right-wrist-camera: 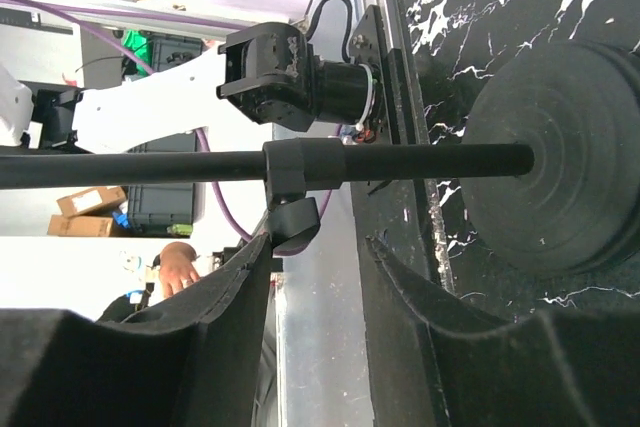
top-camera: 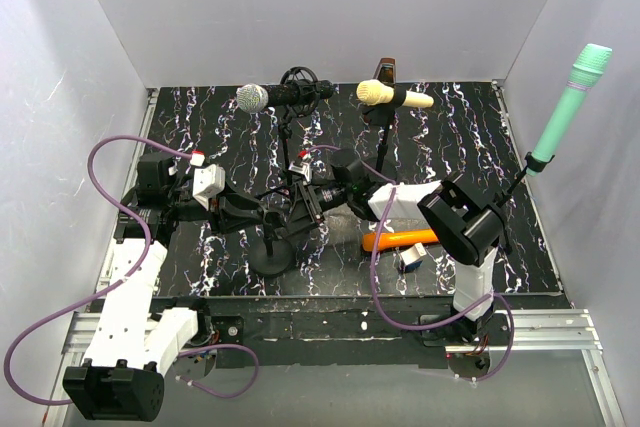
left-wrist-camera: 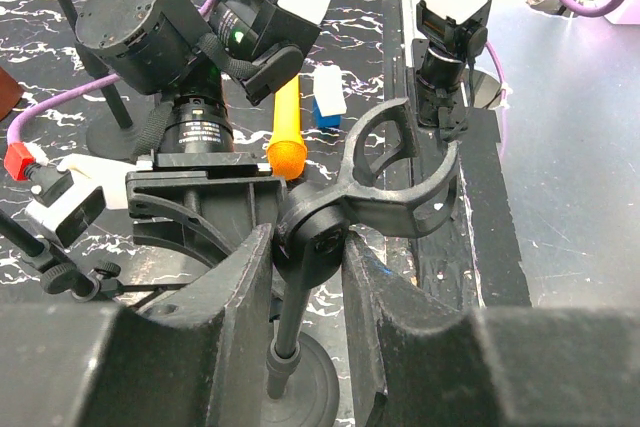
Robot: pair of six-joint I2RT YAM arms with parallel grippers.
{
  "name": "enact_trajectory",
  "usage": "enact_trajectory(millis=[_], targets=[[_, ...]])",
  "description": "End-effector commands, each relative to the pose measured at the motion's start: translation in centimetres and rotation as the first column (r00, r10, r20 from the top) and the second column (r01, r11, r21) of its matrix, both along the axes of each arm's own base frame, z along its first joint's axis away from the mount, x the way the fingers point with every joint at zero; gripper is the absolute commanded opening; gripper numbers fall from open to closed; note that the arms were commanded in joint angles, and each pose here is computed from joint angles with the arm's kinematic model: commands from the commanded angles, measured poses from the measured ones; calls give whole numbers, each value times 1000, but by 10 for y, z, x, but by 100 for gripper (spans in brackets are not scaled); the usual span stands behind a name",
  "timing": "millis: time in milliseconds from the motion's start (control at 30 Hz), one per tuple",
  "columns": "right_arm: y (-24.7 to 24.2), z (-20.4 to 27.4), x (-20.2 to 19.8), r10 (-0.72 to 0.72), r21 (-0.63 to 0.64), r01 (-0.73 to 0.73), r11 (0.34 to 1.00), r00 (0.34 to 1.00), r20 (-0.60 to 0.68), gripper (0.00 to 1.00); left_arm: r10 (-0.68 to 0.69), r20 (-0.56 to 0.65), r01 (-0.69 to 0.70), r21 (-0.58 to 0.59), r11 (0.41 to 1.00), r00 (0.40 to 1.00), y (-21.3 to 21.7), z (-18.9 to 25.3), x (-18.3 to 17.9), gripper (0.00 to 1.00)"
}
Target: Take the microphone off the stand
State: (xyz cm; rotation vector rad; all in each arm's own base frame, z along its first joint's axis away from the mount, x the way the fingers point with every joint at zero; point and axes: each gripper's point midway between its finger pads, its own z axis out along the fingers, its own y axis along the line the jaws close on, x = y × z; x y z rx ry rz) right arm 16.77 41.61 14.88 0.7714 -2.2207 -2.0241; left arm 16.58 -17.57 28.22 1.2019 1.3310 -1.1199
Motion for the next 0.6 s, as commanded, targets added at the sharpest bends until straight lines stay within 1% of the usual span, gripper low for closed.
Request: enact_trajectory(millis=[0,100,167,367,467,567], targets=[[9,21,-3,45,79,-47,996,998,34,45,-26,-55,24,-25,999,998,-1,2,-9,0],[10,20,-3,43,79,-46,996,998,34,40,-27,-52,26,-26,999,998,-1,2,-10,0],[11,20,-2,38,78,-41,996,999,33,40,-27,-53,26,-26,999,998,-1,2,-10,0],[16,28,-5,56,104,-58,993,998,20,46,-27,-58,25,-30,999,998,-1,2,-12,0],[17,28,-7,64,106,-65,992,998,15,46,-28,-58,26,-31,999,998,-1,2,-12,0],[17,31,-9,70,123,-73,990,997,29,36,-27,-58,25,-30,999,998,-1,2,-11,0]])
